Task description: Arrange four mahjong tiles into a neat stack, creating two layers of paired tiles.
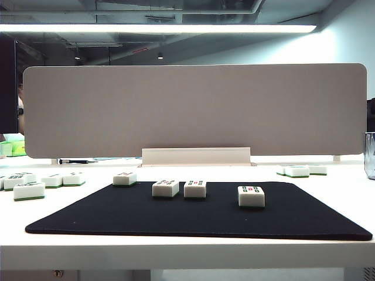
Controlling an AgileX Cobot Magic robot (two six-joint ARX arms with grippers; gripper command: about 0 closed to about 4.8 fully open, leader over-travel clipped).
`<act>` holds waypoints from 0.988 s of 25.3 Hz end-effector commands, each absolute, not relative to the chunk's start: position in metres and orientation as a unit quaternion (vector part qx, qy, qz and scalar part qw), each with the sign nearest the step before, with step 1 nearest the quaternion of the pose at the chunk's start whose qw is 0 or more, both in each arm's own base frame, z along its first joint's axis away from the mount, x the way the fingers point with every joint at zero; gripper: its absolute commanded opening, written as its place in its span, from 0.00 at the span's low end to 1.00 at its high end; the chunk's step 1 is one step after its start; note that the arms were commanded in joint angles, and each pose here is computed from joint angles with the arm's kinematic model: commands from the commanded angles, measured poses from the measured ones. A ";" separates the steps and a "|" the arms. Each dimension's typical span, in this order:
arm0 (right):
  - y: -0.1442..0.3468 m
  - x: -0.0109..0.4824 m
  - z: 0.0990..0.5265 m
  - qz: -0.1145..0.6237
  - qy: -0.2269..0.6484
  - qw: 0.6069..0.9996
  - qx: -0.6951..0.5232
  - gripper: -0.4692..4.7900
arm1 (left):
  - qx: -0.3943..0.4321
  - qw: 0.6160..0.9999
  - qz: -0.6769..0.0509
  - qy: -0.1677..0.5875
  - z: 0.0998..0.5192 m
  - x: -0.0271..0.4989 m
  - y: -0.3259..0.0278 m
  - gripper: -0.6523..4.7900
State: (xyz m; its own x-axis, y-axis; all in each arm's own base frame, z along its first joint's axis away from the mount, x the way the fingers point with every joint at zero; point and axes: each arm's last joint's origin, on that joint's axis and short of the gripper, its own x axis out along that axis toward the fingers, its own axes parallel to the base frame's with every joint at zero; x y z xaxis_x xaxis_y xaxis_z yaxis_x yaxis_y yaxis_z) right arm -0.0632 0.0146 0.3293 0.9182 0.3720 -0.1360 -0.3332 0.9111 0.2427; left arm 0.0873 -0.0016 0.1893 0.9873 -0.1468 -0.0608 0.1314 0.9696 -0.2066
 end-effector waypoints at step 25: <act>0.015 -0.066 0.329 0.185 0.081 0.974 0.104 0.09 | -0.111 0.968 -0.206 0.094 0.342 0.168 -0.006 0.11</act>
